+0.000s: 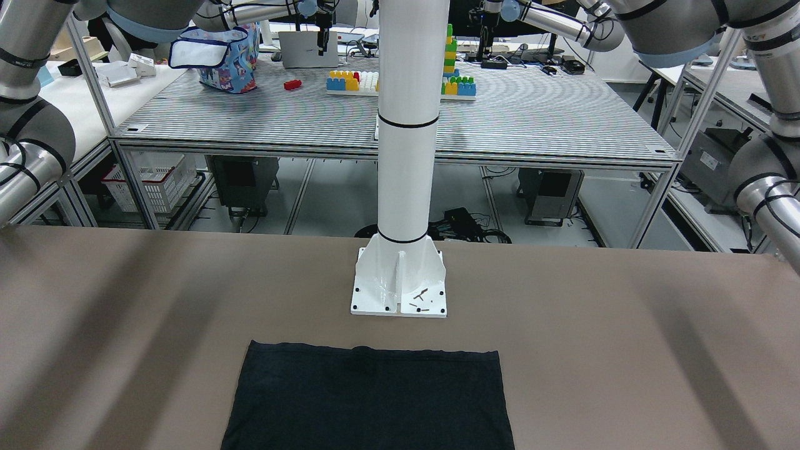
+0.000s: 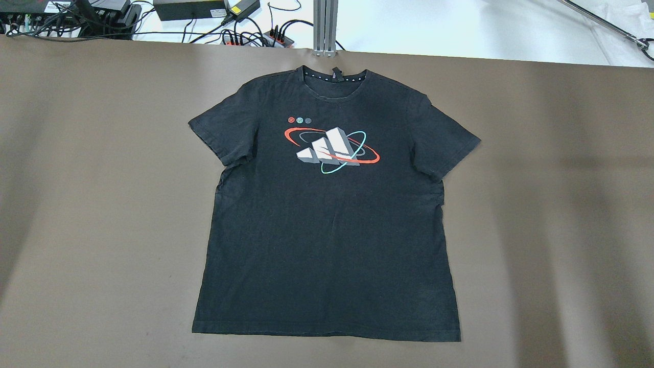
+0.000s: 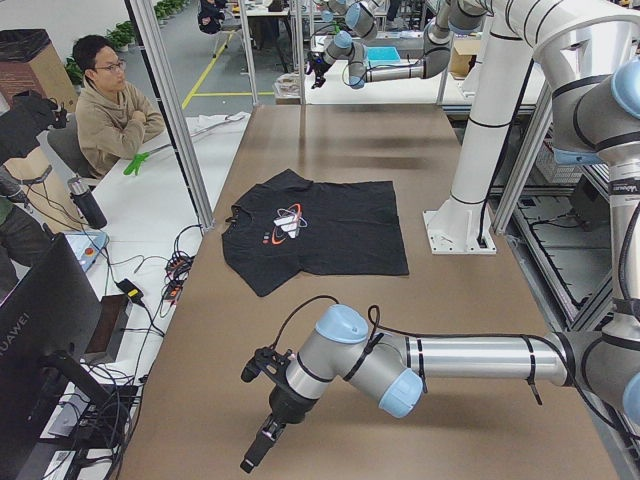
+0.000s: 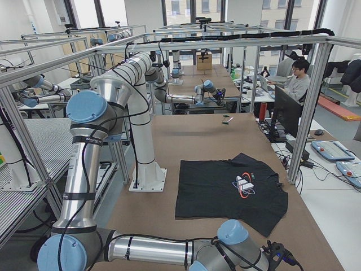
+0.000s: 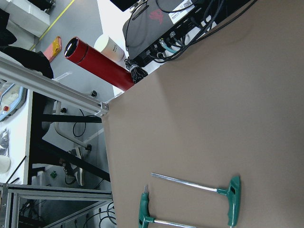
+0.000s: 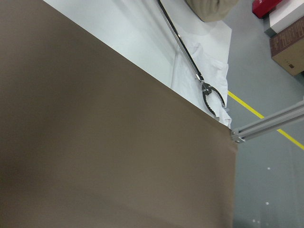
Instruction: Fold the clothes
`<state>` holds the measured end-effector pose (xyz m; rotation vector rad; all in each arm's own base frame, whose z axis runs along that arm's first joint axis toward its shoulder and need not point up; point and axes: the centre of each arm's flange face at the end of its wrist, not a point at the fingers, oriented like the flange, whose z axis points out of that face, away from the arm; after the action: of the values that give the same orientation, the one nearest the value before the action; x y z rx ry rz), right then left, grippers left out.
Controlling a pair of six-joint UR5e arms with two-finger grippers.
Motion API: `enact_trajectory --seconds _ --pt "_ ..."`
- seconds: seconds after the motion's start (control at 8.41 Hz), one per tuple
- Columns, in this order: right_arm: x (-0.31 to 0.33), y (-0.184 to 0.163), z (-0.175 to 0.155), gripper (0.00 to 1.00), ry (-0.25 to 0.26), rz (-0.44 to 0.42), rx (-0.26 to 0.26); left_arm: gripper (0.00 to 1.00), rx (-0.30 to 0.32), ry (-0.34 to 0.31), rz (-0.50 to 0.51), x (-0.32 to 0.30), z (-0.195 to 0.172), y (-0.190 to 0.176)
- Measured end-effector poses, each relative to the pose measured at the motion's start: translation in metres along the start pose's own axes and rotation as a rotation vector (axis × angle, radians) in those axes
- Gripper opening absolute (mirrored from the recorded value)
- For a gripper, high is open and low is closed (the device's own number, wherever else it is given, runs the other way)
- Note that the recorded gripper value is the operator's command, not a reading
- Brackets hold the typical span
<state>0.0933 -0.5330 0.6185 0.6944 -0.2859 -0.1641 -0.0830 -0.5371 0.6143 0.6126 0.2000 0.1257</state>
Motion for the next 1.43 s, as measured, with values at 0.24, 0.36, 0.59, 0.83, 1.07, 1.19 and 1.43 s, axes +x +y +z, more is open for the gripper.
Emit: enact_trajectory --seconds 0.24,0.36,0.59,0.83,1.07,1.19,1.43 --pt "-0.034 -0.019 0.0 0.95 -0.215 0.161 -0.003 1.0 0.002 0.007 -0.018 0.002 0.0 -0.001" --pt "-0.058 -0.04 0.0 0.95 -0.318 0.276 -0.018 1.0 0.004 0.009 -0.034 0.003 -0.001 -0.003" --pt "-0.142 -0.097 0.012 0.94 -0.46 0.421 -0.078 1.0 0.006 0.013 -0.049 0.004 0.0 -0.005" --pt "-0.215 -0.158 0.036 0.86 -0.501 0.534 -0.128 1.0 0.01 0.043 -0.077 0.009 -0.001 -0.009" --pt "-0.265 -0.196 0.06 0.73 -0.477 0.596 -0.148 1.0 0.013 0.067 -0.109 0.013 -0.002 -0.014" --pt "-0.291 -0.208 0.07 0.69 -0.456 0.619 -0.148 1.0 0.012 0.071 -0.114 0.014 -0.001 -0.015" --pt "-0.341 -0.224 0.085 0.63 -0.42 0.651 -0.15 1.0 0.011 0.073 -0.117 0.015 -0.001 -0.015"
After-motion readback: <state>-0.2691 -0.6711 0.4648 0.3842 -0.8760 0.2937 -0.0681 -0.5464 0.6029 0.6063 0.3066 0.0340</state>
